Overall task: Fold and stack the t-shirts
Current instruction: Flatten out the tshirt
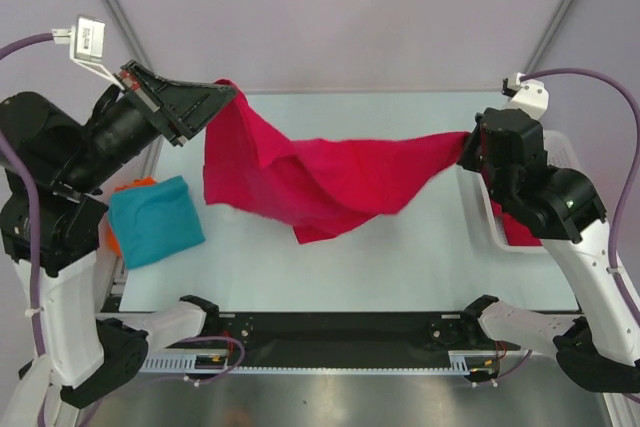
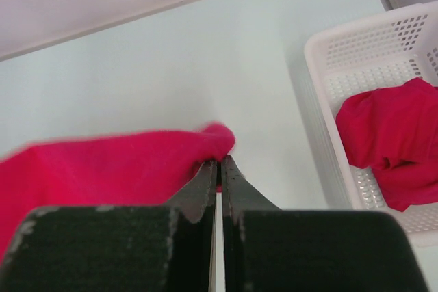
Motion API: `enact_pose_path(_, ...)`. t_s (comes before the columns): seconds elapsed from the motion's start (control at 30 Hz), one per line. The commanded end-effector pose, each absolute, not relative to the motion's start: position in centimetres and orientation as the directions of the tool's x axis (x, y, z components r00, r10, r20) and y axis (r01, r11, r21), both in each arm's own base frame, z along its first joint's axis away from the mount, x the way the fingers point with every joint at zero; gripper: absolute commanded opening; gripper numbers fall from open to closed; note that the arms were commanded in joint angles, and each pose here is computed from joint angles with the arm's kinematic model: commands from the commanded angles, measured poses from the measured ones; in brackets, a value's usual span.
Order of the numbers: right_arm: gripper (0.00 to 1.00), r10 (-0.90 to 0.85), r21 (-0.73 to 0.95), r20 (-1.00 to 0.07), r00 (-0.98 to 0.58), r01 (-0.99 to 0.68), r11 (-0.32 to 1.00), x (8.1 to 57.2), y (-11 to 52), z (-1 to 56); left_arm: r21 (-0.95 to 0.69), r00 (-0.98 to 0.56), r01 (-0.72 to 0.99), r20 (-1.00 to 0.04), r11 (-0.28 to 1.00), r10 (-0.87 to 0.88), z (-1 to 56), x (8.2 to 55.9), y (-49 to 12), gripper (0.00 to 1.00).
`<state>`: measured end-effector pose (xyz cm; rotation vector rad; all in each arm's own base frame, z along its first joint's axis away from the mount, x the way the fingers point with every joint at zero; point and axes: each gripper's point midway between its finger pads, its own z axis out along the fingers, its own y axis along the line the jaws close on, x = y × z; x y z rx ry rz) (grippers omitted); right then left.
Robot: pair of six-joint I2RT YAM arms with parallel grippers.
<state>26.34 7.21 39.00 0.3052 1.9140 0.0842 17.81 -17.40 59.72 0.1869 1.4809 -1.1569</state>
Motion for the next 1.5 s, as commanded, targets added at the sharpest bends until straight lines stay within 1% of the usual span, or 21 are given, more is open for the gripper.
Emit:
enact_pose_path(0.0, 0.0, 0.266, 0.228, -0.921, -0.285, 0.161, 0.96, 25.7, 6.7, 41.2, -0.602, -0.395, 0.545, -0.798, 0.584, -0.455, 55.3, 22.3, -17.6, 0.0)
enact_pose_path(0.17, 0.0, 0.26, 0.221, -0.925, -0.278, 0.163, 0.961, 26.3, 6.9, 41.3, -0.601, -0.406, 0.526, -0.799, 0.602, -0.443, 54.6, 24.1, -17.8, 0.0)
enact_pose_path(0.3, 0.0, 0.213, 0.159, -0.919, -0.332, 0.181, 0.971, 28.1, 7.4, 38.9, -0.606, -0.439, 0.469, -0.791, 0.642, -0.426, 52.0, 27.5, -17.8, 0.0)
enact_pose_path(0.37, 0.0, 0.193, 0.126, -0.897, -0.398, 0.189, 0.974, 29.9, 7.9, 35.8, -0.609, -0.456, 0.415, -0.782, 0.676, -0.425, 49.6, 30.2, -17.4, 0.0)
enact_pose_path(0.43, 0.0, 0.178, 0.099, -0.884, -0.432, 0.199, 0.975, 32.0, 8.2, 33.3, -0.605, -0.471, 0.356, -0.775, 0.712, -0.422, 47.1, 33.2, -16.8, 0.0)
enact_pose_path(0.47, 0.0, 0.16, 0.076, -0.86, -0.484, 0.187, 0.979, 32.5, 8.6, 30.7, -0.612, -0.506, 0.317, -0.755, 0.724, -0.417, 44.8, 34.4, -16.6, 0.0)
enact_pose_path(0.53, 0.0, 0.144, 0.045, -0.832, -0.535, 0.195, 0.98, 34.4, 9.0, 27.5, -0.62, -0.528, 0.278, -0.737, 0.734, -0.422, 42.4, 36.7, -16.1, 0.0)
enact_pose_path(0.57, 0.0, 0.14, 0.032, -0.819, -0.556, 0.199, 0.979, 35.1, 8.9, 26.2, -0.626, -0.557, 0.246, -0.716, 0.74, -0.42, 40.3, 37.6, -15.9, 0.0)
enact_pose_path(0.63, 0.0, 0.127, 0.001, -0.794, -0.594, 0.208, 0.978, 36.3, 9.0, 23.8, -0.63, -0.571, 0.225, -0.703, 0.743, -0.423, 38.7, 38.8, -15.5, 0.0)
enact_pose_path(0.67, 0.0, 0.115, -0.031, -0.77, -0.627, 0.217, 0.976, 37.1, 8.9, 21.9, -0.639, -0.603, 0.21, -0.681, 0.74, -0.416, 36.9, 39.3, -15.7, 0.0)
enact_pose_path(0.7, 0.05, 0.111, -0.04, -0.757, -0.644, 0.215, 0.976, 37.6, 9.1, 20.8, -0.642, -0.608, 0.21, -0.676, 0.738, -0.415, 36.3, 39.7, -15.7, 0.0)
enact_pose_path(0.73, 0.11, 0.106, -0.048, -0.744, -0.66, 0.211, 0.976, 38.1, 9.3, 19.8, -0.642, -0.613, 0.206, -0.673, 0.738, -0.414, 35.8, 39.9, -15.6, 0.0)
enact_pose_path(0.77, 0.2, 0.094, -0.065, -0.71, -0.698, 0.199, 0.978, 38.6, 9.8, 17.8, -0.644, -0.628, 0.193, -0.66, 0.74, -0.411, 34.7, 40.0, -15.6, 0.0)
enact_pose_path(0.8, 0.29, 0.095, -0.065, -0.697, -0.711, 0.194, 0.979, 38.8, 10.1, 17.0, -0.644, -0.632, 0.192, -0.658, 0.74, -0.409, 34.2, 40.3, -15.5, 0.0)
enact_pose_path(0.87, 0.32, 0.098, -0.054, -0.672, -0.734, 0.18, 0.982, 39.2, 11.0, 15.9, -0.648, -0.645, 0.174, -0.644, 0.742, -0.411, 33.2, 40.4, -15.0, 0.0)
enact_pose_path(0.9, 0.37, 0.087, -0.06, -0.657, -0.749, 0.167, 0.984, 39.3, 11.5, 15.1, -0.648, -0.644, 0.177, -0.646, 0.741, -0.41, 33.0, 40.4, -14.9, 0.0)
enact_pose_path(0.93, 0.39, 0.082, -0.064, -0.652, -0.754, 0.162, 0.985, 39.3, 11.8, 14.8, -0.647, -0.64, 0.169, -0.646, 0.743, -0.416, 32.8, 40.5, -14.5, 0.0)
enact_pose_path(1.1, 0.42, 0.062, -0.068, -0.643, -0.763, 0.137, 0.988, 39.4, 13.1, 14.3, -0.653, -0.645, 0.155, -0.636, 0.741, -0.425, 31.8, 40.6, -13.5, 0.0)
enact_pose_path(1.2, 0.41, 0.057, -0.063, -0.639, -0.767, 0.126, 0.99, 38.8, 13.9, 14.4, -0.658, -0.647, 0.158, -0.632, 0.737, -0.426, 31.6, 40.6, -13.5, 0.0)
enact_pose_path(1.47, 0.42, 0.01, -0.077, -0.607, -0.795, 0.071, 0.995, 33.6, 15.6, 13.2, -0.67, -0.657, 0.171, -0.624, 0.723, -0.423, 31.0, 39.6, -13.7, 0.0)
